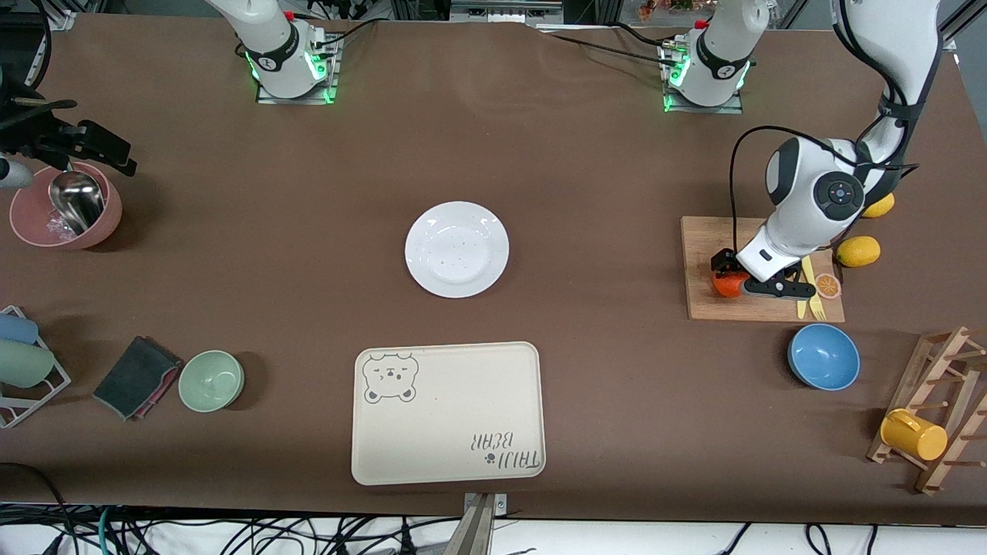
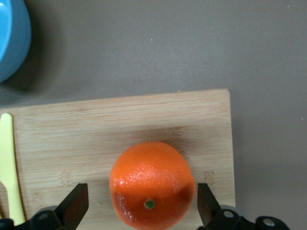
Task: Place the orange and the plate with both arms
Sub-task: 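Reach the left gripper down to the orange and grasp it, then carry the orange with the left gripper onto the white plate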
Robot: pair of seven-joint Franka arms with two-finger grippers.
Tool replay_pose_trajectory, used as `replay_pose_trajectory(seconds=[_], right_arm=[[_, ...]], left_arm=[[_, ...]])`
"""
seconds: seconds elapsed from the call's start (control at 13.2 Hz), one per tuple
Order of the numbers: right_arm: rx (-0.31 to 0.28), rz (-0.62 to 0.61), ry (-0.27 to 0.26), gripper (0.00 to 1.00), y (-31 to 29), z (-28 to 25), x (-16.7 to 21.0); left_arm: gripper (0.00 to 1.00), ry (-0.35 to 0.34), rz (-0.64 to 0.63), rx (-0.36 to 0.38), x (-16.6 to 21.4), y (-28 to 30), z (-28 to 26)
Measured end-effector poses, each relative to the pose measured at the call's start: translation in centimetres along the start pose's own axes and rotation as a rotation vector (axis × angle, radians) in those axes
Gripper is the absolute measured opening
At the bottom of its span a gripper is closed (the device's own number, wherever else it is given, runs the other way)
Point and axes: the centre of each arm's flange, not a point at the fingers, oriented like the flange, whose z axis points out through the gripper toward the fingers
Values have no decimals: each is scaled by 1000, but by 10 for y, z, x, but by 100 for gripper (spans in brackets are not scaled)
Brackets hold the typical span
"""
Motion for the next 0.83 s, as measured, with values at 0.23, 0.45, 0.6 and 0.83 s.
replay_pose_trajectory(seconds=[0.23, 0.45, 0.6, 0.83], right_arm=[[0, 2, 0, 100, 1, 0, 0], [0, 3, -1, 100, 1, 0, 0], [0, 3, -1, 100, 2, 0, 0], [1, 7, -2, 100, 4, 0, 0]], left_arm=[[93, -5, 2, -5, -1, 2, 17], [80, 2, 20, -13, 4, 15, 13], [80, -77, 16, -14, 17, 35, -10], [80, -174, -55, -7, 42, 80, -70]])
